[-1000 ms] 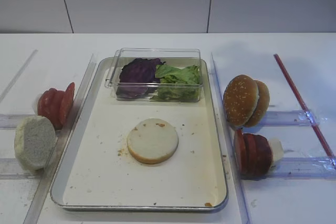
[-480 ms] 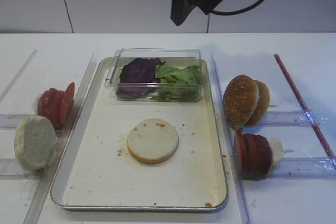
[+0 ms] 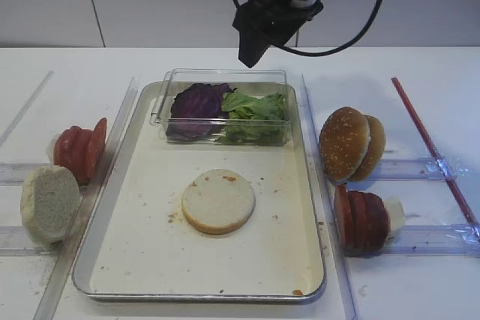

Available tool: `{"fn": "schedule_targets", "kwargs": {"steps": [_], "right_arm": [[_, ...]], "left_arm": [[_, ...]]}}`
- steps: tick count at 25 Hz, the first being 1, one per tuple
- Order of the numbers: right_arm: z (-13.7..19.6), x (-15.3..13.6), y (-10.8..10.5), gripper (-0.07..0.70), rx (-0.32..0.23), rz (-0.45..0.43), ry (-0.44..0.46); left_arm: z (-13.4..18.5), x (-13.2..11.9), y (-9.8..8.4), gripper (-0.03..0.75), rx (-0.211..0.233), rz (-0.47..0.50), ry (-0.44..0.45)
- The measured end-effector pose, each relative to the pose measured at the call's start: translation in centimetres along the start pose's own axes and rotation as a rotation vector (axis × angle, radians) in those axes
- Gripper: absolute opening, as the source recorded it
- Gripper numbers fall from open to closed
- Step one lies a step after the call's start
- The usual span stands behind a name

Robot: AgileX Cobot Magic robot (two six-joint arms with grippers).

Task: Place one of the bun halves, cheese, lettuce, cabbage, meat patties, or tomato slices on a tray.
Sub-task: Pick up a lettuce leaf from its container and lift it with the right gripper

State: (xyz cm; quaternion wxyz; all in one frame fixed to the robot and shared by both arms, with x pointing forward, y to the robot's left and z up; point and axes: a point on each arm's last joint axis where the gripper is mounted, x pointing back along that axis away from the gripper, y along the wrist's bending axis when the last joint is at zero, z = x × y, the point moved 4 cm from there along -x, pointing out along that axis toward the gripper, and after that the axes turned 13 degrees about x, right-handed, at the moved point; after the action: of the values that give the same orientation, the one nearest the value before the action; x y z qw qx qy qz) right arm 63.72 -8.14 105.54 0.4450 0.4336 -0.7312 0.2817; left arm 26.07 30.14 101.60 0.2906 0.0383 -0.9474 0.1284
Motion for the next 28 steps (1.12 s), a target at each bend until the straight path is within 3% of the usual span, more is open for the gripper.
{"fn": "schedule_targets", "kwargs": {"steps": [6, 8, 10, 17, 23, 28], "right_arm": [[0.1, -0.7, -0.1, 0.517, 0.28, -0.011, 0.009], [0.2, -1.0, -0.2, 0.517, 0.349, -0.016, 0.013], [0.3, -1.4, -0.2, 0.517, 0.375, -0.023, 0.019], [0.7, -3.3, -0.5, 0.517, 0.393, -0.054, 0.039], [0.5, -3.3, -0.3, 0.517, 0.283, -0.062, 0.026], [0.7, -4.3, -0.5, 0.516, 0.226, -0.074, 0.039]], "left_arm": [[0.0, 0.0, 0.0, 0.437, 0.0, 0.0, 0.0], [0.0, 0.0, 0.0, 0.437, 0.0, 0.0, 0.0], [0.0, 0.0, 0.0, 0.437, 0.0, 0.0, 0.0], [0.0, 0.0, 0.0, 0.437, 0.0, 0.0, 0.0], [0.0, 0.0, 0.0, 0.437, 0.0, 0.0, 0.0], [0.0, 0.0, 0.0, 0.437, 0.0, 0.0, 0.0]]}}
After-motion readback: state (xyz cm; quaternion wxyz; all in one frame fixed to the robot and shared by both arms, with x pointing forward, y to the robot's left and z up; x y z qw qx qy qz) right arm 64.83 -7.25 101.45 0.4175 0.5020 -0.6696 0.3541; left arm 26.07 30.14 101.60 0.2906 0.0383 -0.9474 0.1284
